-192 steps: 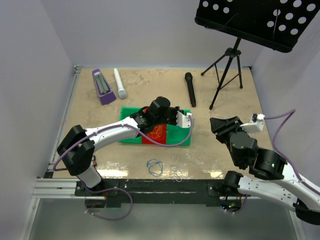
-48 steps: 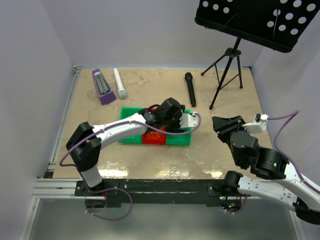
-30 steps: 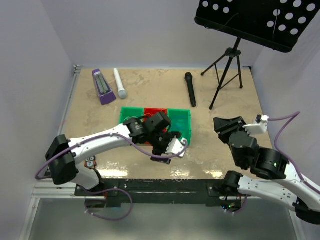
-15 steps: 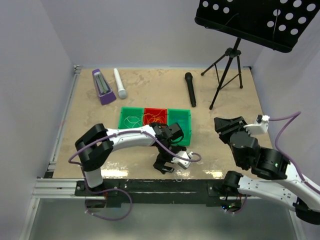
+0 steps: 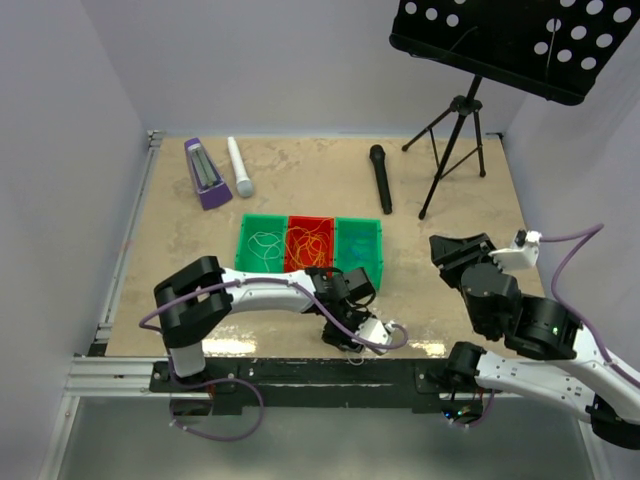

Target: Untangle the cables

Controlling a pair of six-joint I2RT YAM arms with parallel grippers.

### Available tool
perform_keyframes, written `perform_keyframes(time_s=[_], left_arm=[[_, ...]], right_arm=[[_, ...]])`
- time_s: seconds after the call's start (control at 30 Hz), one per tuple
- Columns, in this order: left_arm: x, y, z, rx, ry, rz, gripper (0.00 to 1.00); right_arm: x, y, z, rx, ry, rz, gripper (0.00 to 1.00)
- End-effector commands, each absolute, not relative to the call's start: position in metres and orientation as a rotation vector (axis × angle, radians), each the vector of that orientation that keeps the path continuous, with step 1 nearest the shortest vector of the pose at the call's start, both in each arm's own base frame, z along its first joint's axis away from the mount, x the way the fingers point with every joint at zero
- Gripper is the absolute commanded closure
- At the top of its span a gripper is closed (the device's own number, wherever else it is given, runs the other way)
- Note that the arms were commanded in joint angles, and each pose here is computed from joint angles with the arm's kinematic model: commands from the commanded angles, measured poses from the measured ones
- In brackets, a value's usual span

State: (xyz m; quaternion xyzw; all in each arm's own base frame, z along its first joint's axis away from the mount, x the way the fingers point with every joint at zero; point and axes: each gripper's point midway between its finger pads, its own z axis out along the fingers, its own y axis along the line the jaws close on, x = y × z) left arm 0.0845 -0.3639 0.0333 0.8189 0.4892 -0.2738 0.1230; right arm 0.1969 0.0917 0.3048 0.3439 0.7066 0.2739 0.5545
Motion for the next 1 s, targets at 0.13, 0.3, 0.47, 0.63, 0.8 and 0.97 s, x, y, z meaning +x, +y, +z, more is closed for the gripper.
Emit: perform_keyframes(time_s=[0.13,0.3,0.47,0.63,0.8,0.97], left_arm=[[0.089,-0.370,0.040,2.311,1.423,-0.714,0.77],[0.104,-0.372,0.079,2.274,1.385,-0.640,1.00],[0.142,-0.358,0.170,2.160,1.350,-0.542,1.00],[0.201,-0.290,0.225,1.998,1.409,-0.308,1.00],[0.245,-0.215,0.237,1.772,1.559,-0.175,1.00],[0.276,-0.174,0.239,1.587,1.640,-0.083,1.00]], right_arm=[[0.195,0.076,0.317,0.875,1.602,0.667,0.56],[0.195,0.075,0.317,0.870,1.607,0.652,0.56],[0.194,0.072,0.321,0.869,1.601,0.645,0.56],[0.194,0.068,0.324,0.871,1.592,0.629,0.56],[0.197,0.073,0.326,0.861,1.594,0.623,0.56],[0.199,0.080,0.326,0.849,1.604,0.629,0.56]])
